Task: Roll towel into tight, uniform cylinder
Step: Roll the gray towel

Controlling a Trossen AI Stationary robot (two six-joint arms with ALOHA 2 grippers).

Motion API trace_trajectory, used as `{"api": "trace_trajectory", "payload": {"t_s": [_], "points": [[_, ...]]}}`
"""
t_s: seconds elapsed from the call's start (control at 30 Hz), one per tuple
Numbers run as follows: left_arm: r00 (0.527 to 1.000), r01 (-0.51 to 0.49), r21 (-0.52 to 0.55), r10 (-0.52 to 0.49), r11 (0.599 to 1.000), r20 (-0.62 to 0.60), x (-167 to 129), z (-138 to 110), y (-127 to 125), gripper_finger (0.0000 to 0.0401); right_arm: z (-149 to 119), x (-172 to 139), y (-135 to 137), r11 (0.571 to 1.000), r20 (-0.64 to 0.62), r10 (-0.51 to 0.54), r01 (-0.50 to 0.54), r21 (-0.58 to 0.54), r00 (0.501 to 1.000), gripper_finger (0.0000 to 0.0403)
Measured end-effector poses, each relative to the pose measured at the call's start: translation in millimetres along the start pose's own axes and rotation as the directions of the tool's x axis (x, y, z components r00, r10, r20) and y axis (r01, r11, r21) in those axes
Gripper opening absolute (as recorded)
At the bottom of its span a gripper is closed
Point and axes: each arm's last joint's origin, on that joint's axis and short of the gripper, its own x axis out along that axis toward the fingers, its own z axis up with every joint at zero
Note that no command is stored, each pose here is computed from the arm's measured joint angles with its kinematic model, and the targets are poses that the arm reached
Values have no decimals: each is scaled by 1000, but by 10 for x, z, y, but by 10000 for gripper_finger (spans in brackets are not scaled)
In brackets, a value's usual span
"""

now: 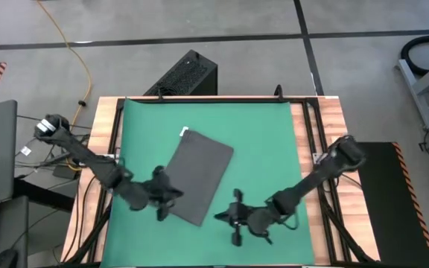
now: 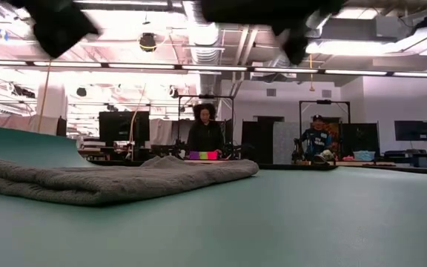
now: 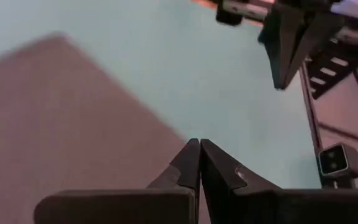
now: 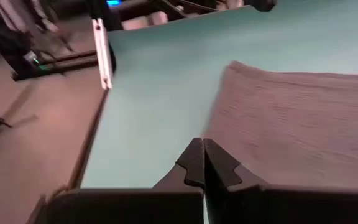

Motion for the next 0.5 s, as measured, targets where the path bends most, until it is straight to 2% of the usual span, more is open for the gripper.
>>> {"api": "trace_trajectory", "payload": {"t_s": [0.1,0.23,0.4,0.5], "points": [[997,-65,-46,66,997,27,-126,-408,82,0,-80,323,-68,998,43,19,-22,64,999,12],[993,-114,-73,114,991,0,-146,-776,253,0,-163,750,-170,991,6,14,-15,130,1000,11],[990,-138,-56,136,989,-41,-123,-960,404,0,-110,1207,-202,982,-19,69,-65,176,997,11],[990,-130,-42,127,991,-67,-137,-1073,471,0,-124,1373,-214,982,-82,39,-23,187,996,11]]}}
